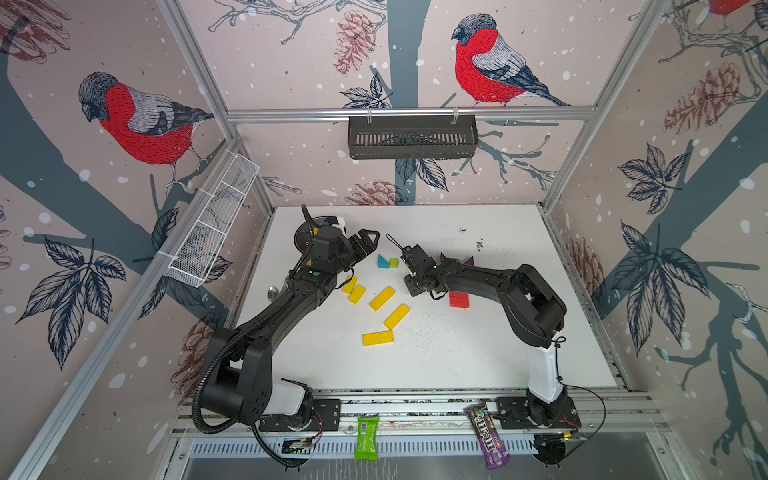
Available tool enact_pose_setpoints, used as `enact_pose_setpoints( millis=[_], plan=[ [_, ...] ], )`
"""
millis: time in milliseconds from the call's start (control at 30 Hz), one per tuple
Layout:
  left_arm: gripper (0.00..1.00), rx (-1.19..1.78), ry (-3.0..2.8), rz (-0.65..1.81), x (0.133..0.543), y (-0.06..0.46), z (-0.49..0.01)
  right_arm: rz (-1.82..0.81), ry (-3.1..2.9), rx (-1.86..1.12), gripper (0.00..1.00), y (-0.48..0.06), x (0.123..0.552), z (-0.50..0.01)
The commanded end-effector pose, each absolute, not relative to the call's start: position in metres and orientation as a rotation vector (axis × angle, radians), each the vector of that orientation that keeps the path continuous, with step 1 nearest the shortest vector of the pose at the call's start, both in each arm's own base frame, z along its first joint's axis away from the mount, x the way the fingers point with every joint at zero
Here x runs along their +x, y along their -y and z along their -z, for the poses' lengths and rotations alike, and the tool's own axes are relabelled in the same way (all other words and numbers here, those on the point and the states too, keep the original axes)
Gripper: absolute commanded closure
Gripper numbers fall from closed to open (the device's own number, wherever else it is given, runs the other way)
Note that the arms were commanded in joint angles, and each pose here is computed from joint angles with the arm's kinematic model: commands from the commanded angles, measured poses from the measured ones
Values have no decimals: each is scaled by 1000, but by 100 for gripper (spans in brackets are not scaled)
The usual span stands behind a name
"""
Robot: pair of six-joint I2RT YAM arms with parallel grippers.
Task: Assemble a carrot with building blocks
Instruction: Pick up the building block from the center of the board.
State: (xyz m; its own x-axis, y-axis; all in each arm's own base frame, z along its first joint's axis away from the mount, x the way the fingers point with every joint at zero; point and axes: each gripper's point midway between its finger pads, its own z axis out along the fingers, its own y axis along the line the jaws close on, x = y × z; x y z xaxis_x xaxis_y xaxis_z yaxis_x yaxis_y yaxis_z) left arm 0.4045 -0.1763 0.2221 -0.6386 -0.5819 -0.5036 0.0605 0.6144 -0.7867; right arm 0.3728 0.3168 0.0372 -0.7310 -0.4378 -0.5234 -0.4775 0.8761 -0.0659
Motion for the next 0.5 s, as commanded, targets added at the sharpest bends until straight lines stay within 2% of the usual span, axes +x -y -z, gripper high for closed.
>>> enact_pose_setpoints(
  millis=[0,467],
  plan=[
    [14,-403,-2022,1004,407,171,-231,-103,-2462,-625,59,-322,383,-52],
    [14,-454,-1996,981,411,153,-237,-112,-2436,-551,59,-340,417,-61]
  ],
)
